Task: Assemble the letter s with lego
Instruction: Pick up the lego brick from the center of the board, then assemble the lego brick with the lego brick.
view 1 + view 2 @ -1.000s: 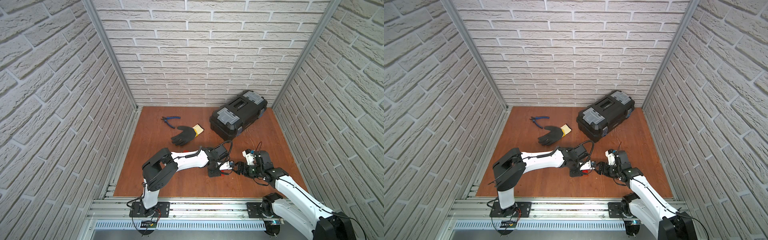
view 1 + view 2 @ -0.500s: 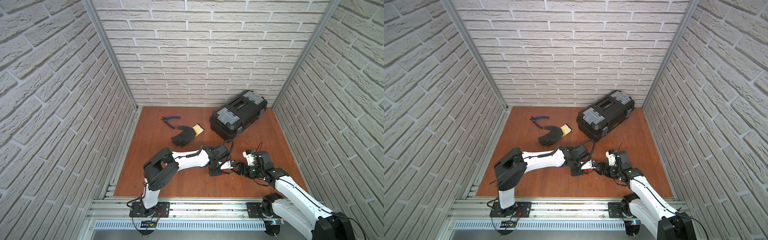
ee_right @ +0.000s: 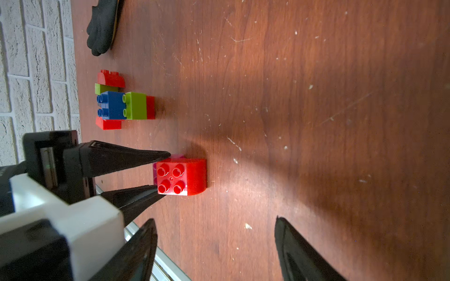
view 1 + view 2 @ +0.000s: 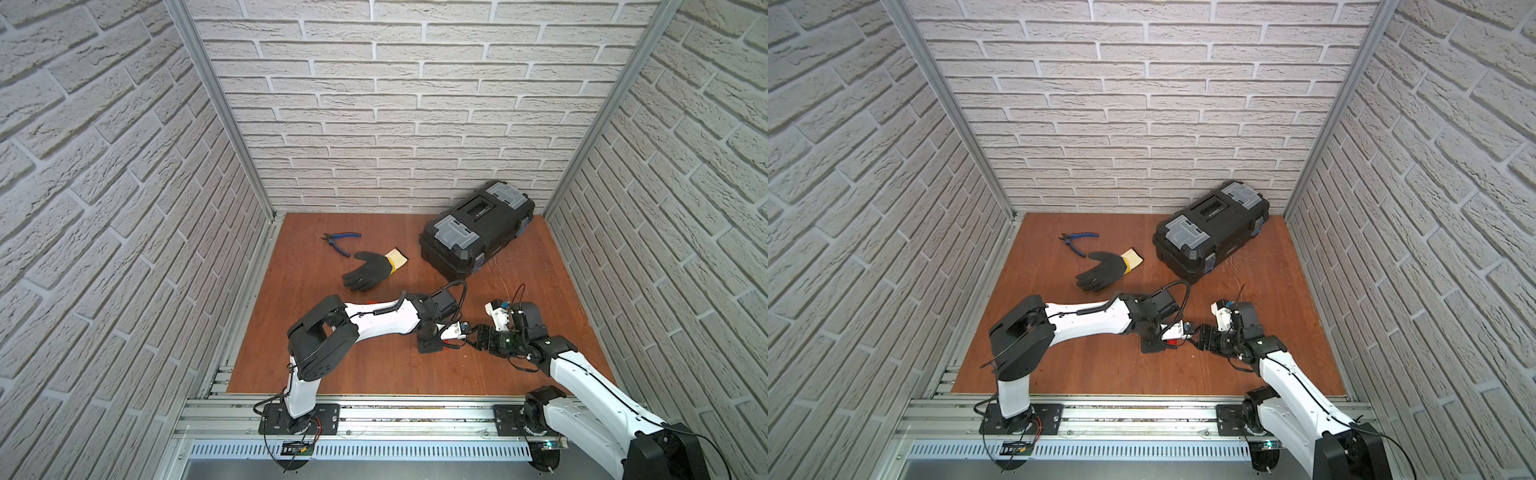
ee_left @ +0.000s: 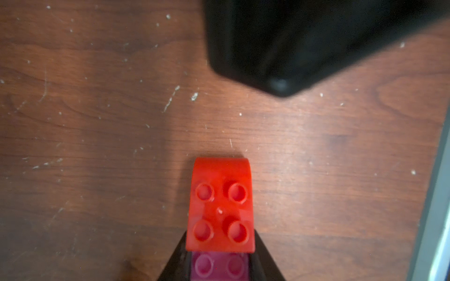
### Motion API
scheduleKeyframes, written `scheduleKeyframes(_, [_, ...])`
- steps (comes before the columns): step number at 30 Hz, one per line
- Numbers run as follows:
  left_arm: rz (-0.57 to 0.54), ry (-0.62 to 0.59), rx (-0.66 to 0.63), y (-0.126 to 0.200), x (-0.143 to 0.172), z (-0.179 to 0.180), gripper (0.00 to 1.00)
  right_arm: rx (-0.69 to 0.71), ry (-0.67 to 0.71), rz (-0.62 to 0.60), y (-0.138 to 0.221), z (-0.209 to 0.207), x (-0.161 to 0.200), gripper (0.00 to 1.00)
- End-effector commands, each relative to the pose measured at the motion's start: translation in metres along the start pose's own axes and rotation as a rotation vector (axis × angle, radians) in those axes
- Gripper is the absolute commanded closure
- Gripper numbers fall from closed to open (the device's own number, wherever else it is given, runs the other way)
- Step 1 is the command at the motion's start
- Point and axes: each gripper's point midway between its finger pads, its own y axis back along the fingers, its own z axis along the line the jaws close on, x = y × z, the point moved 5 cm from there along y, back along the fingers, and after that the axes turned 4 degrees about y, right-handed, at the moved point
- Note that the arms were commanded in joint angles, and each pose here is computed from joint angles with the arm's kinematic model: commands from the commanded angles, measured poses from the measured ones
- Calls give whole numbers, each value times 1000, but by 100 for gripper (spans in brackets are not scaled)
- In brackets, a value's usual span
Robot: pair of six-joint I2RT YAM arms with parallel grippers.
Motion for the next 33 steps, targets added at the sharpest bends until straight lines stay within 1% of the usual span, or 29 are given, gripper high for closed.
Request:
scheduleKeyframes(1, [-1,-7,30,2,-3,-4,71,-31,15,-15,-2,1,-3,23])
scheduleKeyframes(5, [-15,9,34,8,-2,-2,73,-69,16,-10,-3,6,-4,23])
scheduleKeyframes(9, [-57,29,38,25,1,3,72,-119,9,-22,-4,12,-7,23])
scheduleKeyframes(13, [-130,35,58,52,5,5,72,-192,-8,-38,-7,20,-13,23])
scheduleKeyframes(18, [-200,44,67,77,20,15,72,-259,-19,-70,-7,29,-21,22])
scheduleKeyframes(25, [-356,74,68,110,36,41,72,-320,-45,-98,-12,42,-30,21])
scheduleKeyframes(31, [-409,112,43,117,50,63,72,-333,-67,-84,-27,51,-32,22])
scheduleKeyframes(33, [-420,111,58,116,54,65,72,-356,-67,-78,-32,58,-34,22])
